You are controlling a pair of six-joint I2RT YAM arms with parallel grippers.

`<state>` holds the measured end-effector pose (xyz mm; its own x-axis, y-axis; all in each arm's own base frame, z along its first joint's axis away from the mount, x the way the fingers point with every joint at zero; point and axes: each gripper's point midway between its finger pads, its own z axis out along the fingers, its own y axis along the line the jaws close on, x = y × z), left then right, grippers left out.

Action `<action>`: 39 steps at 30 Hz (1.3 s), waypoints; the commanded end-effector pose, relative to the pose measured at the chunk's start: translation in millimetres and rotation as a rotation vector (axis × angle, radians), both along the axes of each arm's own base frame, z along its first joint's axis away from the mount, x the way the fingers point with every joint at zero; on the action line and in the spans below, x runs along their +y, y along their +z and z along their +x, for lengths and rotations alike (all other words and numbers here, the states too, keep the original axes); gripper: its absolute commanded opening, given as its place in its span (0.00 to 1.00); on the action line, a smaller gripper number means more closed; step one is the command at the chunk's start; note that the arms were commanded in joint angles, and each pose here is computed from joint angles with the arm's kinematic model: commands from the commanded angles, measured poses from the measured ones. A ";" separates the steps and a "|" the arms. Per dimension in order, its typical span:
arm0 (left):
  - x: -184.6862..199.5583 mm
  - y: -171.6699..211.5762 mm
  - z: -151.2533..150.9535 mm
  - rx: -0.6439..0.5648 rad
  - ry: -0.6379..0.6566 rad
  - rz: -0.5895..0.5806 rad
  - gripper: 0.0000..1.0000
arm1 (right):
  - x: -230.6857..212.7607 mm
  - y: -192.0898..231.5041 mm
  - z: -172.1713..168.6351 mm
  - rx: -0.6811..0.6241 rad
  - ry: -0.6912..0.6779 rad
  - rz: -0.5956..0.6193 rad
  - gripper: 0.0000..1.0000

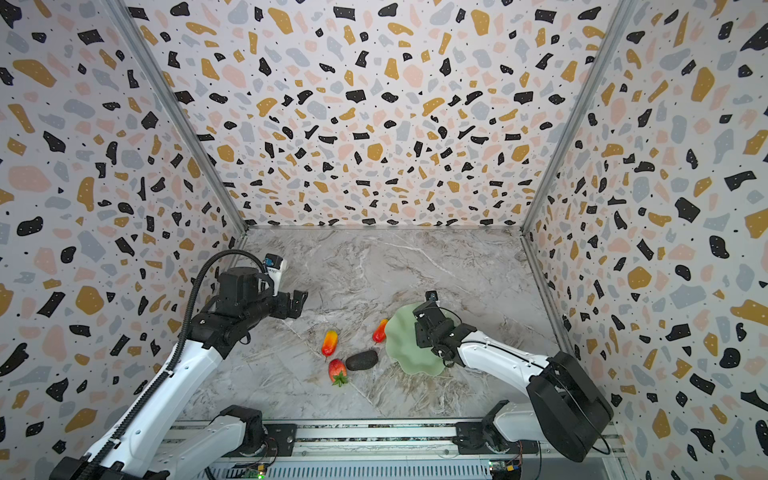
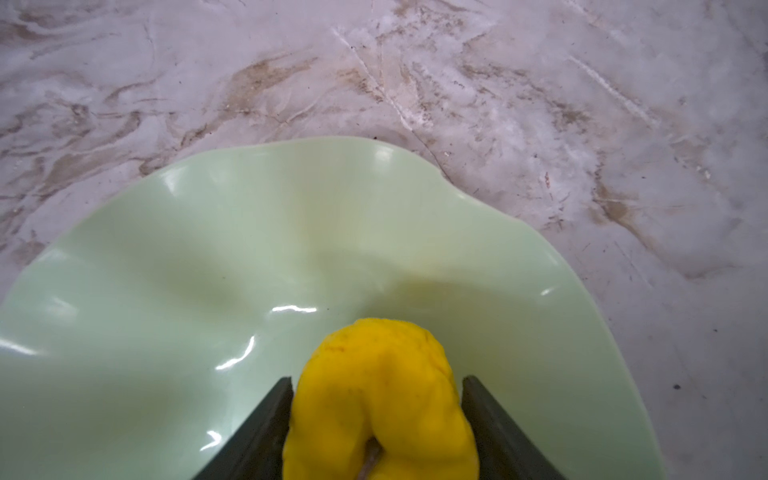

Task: Place and organize the fake fruits in the fruit bowl
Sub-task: 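Carry the apple over the green bowl and lower it inside, then open the right gripper to release the apple and move toward the avocado, then lower the right gripper onto the dark avocado and grasp it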

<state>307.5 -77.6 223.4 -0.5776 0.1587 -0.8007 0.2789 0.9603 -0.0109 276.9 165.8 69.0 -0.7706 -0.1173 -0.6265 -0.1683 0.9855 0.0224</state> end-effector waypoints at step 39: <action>1.5 0.4 3.2 -0.012 0.007 0.017 1.00 | 204.6 60.9 -111.0 -0.083 1.357 -0.155 0.99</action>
<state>309.3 -77.4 218.6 -0.5901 0.1619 -0.7910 0.2757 0.9612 -0.0089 170.5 356.7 119.1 -0.0166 -0.8390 -0.5438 -0.9854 0.1058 -0.1333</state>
